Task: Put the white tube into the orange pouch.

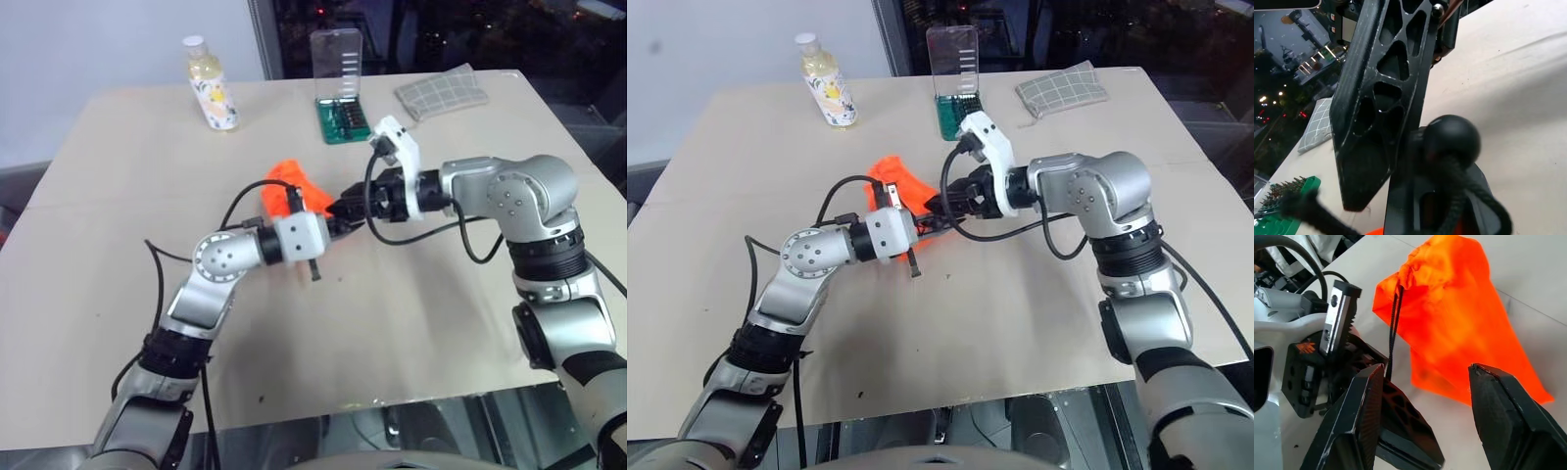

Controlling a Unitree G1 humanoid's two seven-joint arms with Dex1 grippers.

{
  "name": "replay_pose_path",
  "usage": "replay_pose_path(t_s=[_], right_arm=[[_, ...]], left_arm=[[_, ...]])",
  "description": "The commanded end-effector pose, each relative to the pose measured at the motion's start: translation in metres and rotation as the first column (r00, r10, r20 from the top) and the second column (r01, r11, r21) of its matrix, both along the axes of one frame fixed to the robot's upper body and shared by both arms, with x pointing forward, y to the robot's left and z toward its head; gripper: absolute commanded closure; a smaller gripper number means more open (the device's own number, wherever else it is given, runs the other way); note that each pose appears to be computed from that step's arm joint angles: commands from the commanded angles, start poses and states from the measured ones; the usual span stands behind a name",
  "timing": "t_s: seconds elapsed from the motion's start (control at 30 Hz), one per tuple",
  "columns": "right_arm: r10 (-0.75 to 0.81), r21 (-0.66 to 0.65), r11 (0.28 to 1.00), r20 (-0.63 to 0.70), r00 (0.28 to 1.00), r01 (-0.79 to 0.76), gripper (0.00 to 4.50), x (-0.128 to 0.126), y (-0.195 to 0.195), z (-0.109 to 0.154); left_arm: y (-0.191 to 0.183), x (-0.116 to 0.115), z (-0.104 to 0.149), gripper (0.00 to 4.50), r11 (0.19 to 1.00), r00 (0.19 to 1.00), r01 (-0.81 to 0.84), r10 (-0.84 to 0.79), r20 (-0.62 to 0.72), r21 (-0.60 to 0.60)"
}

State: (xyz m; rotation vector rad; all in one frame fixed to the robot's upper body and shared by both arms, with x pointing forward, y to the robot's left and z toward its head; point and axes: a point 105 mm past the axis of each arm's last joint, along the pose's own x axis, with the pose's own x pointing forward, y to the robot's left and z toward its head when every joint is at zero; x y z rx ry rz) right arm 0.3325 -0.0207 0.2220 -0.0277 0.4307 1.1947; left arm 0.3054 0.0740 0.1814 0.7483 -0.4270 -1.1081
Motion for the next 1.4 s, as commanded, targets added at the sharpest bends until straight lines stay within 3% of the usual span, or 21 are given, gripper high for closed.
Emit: replay_pose_path(t_s=[0.03,0.2,0.37,0.53,0.77,0.93,1.17,1.23,1.4], right_arm=[[-0.006,0.001,1.000,0.083,0.997,0.006,1.75,-0.001,-0.011,0.013],[0.059,-0.115,0.992,0.112,0.992,-0.046,1.75,-0.016,-0.027,-0.005],[-0.031,-0.207,0.975,0.215,0.976,0.077,1.75,-0.001,-0.044,-0.012],[-0.150,-0.137,0.969,0.325,0.934,0.203,1.75,0.013,-0.050,0.006],[-0.130,0.011,0.990,0.416,0.900,0.138,1.75,-0.008,-0.035,0.023],[-0.135,0.129,0.988,0.482,0.866,0.082,1.75,-0.017,-0.020,0.026],[-0.054,0.125,0.992,0.608,0.792,-0.029,1.75,-0.031,0.008,0.024],[-0.051,0.122,0.992,0.609,0.792,-0.031,1.75,-0.030,0.011,0.023],[-0.068,0.137,0.991,0.540,0.839,-0.007,1.75,-0.024,0.018,0.019]], left_arm=[[0.002,0.003,0.013,4.50,1.000,0.995,-0.021,0.022,0.101,-0.004],[0.005,0.012,0.019,4.50,0.996,0.990,-0.058,0.066,0.121,-0.068],[0.010,0.019,0.023,4.50,0.968,0.996,-0.089,0.082,-0.040,-0.235],[0.017,0.024,0.025,4.50,0.924,0.972,-0.146,0.068,-0.225,-0.353],[0.021,0.026,0.032,4.50,0.876,0.930,-0.170,-0.008,-0.366,-0.452],[0.021,0.020,0.030,4.50,0.876,0.905,-0.140,-0.076,-0.418,-0.462],[0.023,0.011,0.027,4.50,0.886,0.869,-0.073,-0.169,-0.464,-0.459],[0.023,0.009,0.026,4.50,0.890,0.863,-0.053,-0.187,-0.469,-0.452],[0.021,-0.011,0.017,4.50,0.906,0.749,0.057,-0.316,-0.583,-0.419]])
